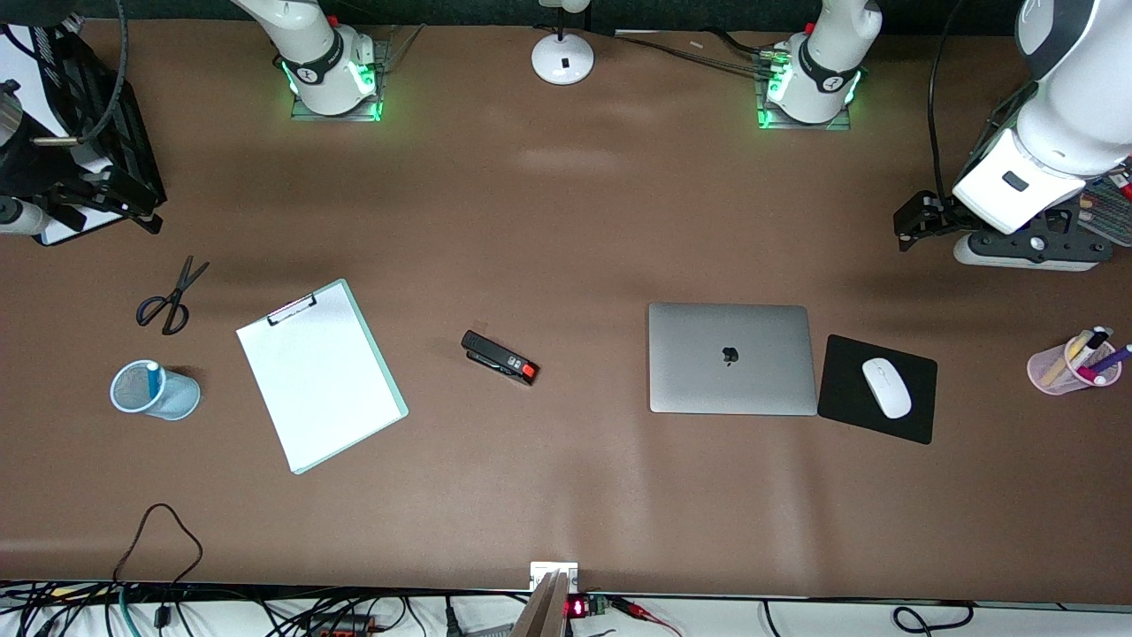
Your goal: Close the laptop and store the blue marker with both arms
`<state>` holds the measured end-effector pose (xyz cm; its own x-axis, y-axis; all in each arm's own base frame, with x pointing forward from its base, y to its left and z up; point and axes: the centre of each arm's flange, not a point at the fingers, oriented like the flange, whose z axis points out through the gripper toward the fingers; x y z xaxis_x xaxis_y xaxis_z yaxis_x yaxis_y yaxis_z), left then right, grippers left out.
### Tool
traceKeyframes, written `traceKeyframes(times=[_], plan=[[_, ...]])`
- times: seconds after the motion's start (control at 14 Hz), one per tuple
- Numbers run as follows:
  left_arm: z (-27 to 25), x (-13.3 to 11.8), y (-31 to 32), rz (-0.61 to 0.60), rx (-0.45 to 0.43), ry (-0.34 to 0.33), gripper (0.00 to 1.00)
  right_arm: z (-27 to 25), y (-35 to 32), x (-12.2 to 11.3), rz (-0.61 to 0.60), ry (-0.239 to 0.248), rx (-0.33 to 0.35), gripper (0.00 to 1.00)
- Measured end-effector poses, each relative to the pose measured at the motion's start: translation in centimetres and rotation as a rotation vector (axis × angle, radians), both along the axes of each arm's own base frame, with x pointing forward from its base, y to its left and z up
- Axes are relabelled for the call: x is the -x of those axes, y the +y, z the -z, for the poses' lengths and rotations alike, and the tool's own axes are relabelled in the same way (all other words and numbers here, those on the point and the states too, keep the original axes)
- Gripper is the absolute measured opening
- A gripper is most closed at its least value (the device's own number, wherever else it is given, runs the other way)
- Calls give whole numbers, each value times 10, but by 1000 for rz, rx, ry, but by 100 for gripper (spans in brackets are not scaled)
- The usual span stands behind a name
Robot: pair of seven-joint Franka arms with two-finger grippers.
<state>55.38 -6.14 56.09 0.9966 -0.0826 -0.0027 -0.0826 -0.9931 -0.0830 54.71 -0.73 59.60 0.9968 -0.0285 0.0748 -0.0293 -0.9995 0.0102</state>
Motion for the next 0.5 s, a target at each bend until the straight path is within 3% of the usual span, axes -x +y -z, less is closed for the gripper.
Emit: traceKeyframes(times=[0.5], plan=[[0, 0, -1, 1, 0, 3, 100, -15, -2, 1, 11, 15, -28, 100]])
